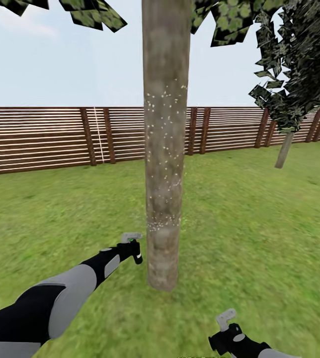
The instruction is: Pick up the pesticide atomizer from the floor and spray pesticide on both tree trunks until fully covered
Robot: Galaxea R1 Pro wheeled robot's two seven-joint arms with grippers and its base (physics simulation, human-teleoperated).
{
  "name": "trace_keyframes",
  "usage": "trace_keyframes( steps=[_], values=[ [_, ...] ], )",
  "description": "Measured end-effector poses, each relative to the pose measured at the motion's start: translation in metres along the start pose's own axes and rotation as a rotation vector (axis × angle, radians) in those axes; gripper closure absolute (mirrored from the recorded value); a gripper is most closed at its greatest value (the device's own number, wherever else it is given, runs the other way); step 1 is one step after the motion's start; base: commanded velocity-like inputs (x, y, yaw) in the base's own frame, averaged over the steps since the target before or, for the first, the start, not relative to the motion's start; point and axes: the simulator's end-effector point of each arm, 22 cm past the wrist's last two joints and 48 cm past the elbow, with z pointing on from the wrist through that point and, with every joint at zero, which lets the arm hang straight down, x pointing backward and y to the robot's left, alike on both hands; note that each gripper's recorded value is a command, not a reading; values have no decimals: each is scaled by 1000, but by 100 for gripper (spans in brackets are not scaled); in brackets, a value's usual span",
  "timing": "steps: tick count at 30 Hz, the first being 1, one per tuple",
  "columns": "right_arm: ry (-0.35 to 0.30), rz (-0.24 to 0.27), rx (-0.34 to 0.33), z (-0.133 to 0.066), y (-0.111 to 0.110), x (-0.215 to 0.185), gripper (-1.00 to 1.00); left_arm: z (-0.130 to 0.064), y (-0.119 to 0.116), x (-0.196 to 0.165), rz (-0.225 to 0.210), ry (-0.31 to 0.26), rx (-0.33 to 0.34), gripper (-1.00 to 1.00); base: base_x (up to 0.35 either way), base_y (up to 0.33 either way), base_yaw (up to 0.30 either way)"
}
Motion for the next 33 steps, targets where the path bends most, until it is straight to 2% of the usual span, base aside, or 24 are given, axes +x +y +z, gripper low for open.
trace_keyframes(
  steps=[6,14,33],
  values=[
    [0,0,0,0,0,0,-100,0,0,0,0,0,0,100,0,350,-280],
    [0,0,0,0,0,0,-100,0,0,0,0,1,0,100,0,350,-79],
    [4,0,-3,0,2,3,-100,0,0,1,0,4,0,100,13,350,-292]
  ],
)
